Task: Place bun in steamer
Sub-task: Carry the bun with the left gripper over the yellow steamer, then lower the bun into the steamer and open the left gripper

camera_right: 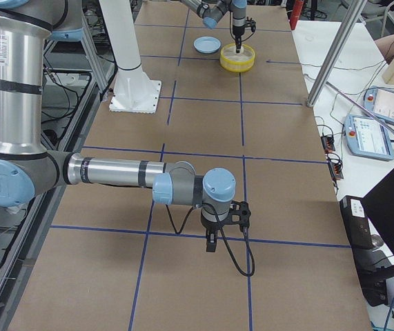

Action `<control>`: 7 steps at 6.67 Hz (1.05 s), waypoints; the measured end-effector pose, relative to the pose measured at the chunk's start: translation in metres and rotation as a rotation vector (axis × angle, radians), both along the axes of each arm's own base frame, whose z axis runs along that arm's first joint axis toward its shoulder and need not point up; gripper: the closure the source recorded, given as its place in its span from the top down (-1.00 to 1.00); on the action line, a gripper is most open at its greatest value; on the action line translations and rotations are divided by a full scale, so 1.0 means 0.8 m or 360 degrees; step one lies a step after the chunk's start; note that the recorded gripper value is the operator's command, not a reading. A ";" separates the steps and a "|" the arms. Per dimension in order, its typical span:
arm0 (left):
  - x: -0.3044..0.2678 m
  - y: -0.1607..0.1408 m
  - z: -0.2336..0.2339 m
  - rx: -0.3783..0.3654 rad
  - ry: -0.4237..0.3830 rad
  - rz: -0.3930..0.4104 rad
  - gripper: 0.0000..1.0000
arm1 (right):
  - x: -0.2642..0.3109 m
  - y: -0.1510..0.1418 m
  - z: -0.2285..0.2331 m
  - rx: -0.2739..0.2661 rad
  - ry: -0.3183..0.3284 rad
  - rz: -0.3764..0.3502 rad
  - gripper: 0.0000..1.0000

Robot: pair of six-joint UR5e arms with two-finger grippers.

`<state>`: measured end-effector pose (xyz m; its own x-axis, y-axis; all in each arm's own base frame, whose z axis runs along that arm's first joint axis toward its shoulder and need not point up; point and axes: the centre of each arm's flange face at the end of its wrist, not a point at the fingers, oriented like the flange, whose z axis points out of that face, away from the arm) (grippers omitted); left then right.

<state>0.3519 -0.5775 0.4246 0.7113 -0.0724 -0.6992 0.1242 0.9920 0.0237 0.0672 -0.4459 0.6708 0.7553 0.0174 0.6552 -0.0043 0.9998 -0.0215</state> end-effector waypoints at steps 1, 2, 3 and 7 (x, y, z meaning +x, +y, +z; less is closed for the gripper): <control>0.009 -0.001 0.003 0.0010 0.0003 0.0009 0.01 | 0.000 0.000 0.000 0.0000 0.0000 0.0000 1.00; 0.014 -0.002 0.006 0.0023 0.0004 0.0012 0.02 | 0.000 0.000 0.000 0.0000 0.0000 0.0000 1.00; 0.017 -0.002 0.005 0.0032 0.0008 0.0014 0.06 | 0.000 0.000 0.000 0.0000 0.0000 0.0000 1.00; 0.021 0.000 0.005 0.0041 0.0010 0.0024 0.77 | 0.000 0.000 0.000 0.0000 0.0000 0.0000 1.00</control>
<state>0.3687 -0.5775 0.4283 0.7076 -0.0438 -0.7053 0.1096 0.9928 0.0483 0.0671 -0.4459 0.6708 0.7553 0.0174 0.6552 -0.0043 0.9998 -0.0216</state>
